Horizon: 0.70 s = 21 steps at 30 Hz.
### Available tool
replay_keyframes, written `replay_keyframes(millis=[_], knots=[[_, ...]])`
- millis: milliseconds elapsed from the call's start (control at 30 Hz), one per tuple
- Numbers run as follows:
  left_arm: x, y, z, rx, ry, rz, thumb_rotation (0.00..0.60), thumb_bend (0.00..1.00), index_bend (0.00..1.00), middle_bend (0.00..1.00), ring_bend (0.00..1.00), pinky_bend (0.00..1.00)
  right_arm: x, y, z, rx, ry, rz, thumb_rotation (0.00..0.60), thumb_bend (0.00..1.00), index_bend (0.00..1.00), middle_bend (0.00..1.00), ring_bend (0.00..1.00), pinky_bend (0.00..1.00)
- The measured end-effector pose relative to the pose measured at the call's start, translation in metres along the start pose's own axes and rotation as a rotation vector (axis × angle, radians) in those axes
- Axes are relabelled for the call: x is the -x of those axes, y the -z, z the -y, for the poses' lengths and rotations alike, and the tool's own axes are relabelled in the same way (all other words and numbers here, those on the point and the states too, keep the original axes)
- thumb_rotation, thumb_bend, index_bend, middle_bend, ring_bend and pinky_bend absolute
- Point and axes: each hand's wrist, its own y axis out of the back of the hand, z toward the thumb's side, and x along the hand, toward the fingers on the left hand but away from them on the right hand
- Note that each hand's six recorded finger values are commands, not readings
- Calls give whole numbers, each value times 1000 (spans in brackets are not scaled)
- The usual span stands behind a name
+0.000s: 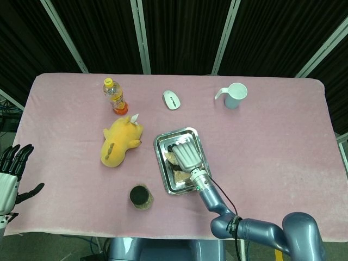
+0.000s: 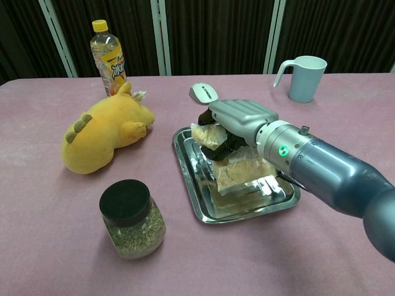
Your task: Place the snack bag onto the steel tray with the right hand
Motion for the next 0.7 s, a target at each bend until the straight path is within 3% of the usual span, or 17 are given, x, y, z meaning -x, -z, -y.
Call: replay_keyframes(millis=[400, 600, 700], knots=[[0, -2, -1, 7, -1, 13, 600, 45, 0, 90, 19, 63, -18, -9, -33, 89, 64, -23, 600, 222, 0, 0, 0, 140], [4, -2, -2, 8, 4, 14, 600, 45, 0, 91, 19, 63, -41, -1, -70, 91, 137, -16, 599, 221, 0, 0, 0, 68], [6, 0, -2, 3, 8, 6, 600, 44, 0, 91, 19, 63, -64, 16, -98, 58, 193, 13, 599, 224, 0, 0, 0, 43]])
